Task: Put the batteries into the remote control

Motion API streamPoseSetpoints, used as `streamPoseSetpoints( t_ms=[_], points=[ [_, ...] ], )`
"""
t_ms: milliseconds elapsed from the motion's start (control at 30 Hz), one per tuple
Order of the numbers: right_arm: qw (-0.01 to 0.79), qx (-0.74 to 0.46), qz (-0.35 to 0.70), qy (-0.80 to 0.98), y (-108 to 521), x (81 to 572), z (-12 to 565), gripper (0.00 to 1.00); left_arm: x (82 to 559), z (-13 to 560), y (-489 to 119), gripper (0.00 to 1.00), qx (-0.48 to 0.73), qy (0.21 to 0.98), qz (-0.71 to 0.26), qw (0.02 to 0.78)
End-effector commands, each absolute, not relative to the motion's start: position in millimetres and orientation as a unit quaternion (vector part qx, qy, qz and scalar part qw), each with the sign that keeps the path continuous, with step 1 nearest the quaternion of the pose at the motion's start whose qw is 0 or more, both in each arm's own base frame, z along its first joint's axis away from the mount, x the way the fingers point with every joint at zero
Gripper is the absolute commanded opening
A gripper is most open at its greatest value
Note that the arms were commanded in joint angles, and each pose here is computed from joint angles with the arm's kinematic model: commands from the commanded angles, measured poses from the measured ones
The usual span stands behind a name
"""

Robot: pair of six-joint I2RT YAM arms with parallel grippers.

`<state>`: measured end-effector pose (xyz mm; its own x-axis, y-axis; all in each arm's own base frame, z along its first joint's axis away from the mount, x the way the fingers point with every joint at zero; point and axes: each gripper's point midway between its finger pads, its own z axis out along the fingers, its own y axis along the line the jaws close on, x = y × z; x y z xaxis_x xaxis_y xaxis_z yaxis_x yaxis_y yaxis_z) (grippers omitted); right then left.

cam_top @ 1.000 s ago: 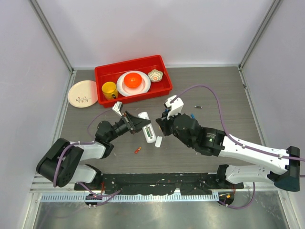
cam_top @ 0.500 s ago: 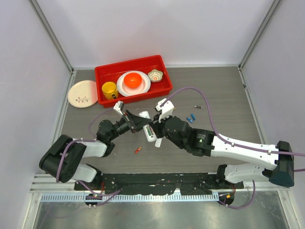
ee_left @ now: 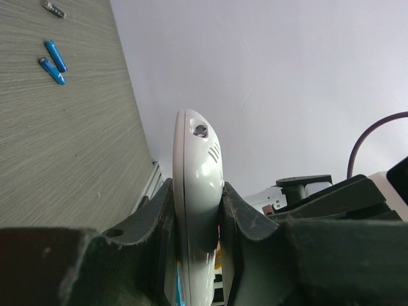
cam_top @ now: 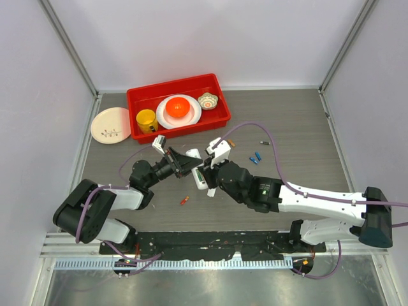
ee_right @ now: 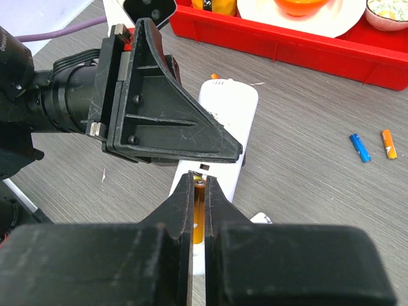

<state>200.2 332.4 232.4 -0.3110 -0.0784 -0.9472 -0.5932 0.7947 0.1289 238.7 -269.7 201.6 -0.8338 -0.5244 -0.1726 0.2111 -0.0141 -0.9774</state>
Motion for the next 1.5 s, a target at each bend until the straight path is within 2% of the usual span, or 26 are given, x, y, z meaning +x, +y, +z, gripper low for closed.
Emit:
streamPoseSetpoints(
  t_ms=[0, 433, 833, 1367, 1467],
  points=[
    [0.571, -0.188, 0.25, 0.759, 338, 205, 246, 0.01, 229, 266, -266, 0.0, -0.048, 0.56, -0.758, 0.331],
    [0.574, -0.181, 0.248, 0.759, 342, 205, 239, 0.01, 227, 266, -268, 0.0, -0.046, 0.561, -0.759, 0.328],
    [0.49, -0.227, 0.206, 0.816, 348, 192, 209, 0.01, 230, 269, -264, 0.0, -0.053, 0.554, -0.757, 0.342],
    [0.476, -0.195, 0.191, 0.836, 339, 193, 199, 0.01, 228, 273, -257, 0.0, -0.064, 0.545, -0.754, 0.36],
    [0.475, -0.194, 0.19, 0.837, 339, 193, 198, 0.05, 228, 273, -256, 0.0, -0.064, 0.544, -0.755, 0.361]
  ],
)
